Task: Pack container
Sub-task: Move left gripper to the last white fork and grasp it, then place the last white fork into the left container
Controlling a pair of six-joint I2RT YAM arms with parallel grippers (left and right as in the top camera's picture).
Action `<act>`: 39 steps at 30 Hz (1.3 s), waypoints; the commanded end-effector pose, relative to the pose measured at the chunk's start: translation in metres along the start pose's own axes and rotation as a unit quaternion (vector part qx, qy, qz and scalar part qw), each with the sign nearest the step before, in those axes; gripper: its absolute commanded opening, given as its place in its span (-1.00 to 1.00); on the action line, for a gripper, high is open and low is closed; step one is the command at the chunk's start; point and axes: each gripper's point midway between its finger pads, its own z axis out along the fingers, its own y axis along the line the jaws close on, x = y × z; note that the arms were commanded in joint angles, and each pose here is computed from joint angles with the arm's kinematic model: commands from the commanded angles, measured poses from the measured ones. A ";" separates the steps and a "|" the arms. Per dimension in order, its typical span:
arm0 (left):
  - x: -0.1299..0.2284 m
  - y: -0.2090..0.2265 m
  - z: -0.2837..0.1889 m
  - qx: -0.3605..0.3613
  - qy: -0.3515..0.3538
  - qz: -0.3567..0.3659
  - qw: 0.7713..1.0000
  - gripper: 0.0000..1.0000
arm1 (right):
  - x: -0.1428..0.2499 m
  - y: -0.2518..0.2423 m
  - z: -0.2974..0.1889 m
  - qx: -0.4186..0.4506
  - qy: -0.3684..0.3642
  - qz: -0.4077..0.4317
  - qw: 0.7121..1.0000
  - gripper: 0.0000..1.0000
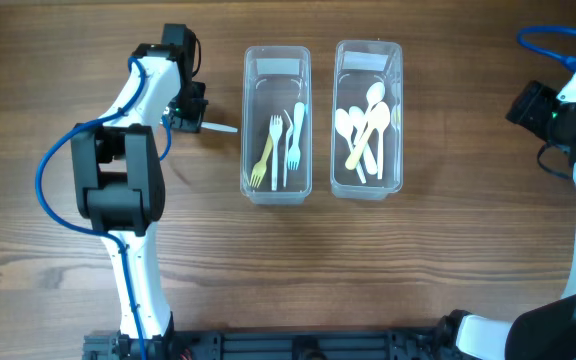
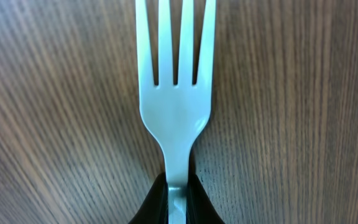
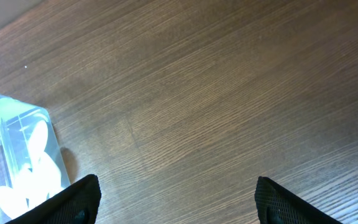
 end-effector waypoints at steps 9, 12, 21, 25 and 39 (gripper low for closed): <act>0.023 -0.061 -0.180 0.193 -0.065 0.399 0.894 -0.92 | -0.004 -0.004 -0.002 0.010 -0.007 0.005 1.000 0.60; 0.065 -0.054 -0.231 0.223 -0.111 0.565 0.787 -0.92 | -0.006 -0.003 -0.002 0.009 -0.011 0.004 1.000 0.60; 0.168 -0.020 -0.184 0.129 -0.086 0.694 0.704 -0.92 | -0.006 -0.003 -0.002 0.009 -0.011 0.004 1.000 0.60; 0.184 -0.014 -0.124 0.073 -0.045 0.694 0.715 -0.92 | -0.006 -0.003 -0.002 0.009 -0.011 0.005 1.000 0.60; 0.168 -0.026 -0.179 0.133 -0.084 0.674 0.722 0.63 | -0.010 -0.003 -0.002 0.007 -0.018 0.002 1.000 0.59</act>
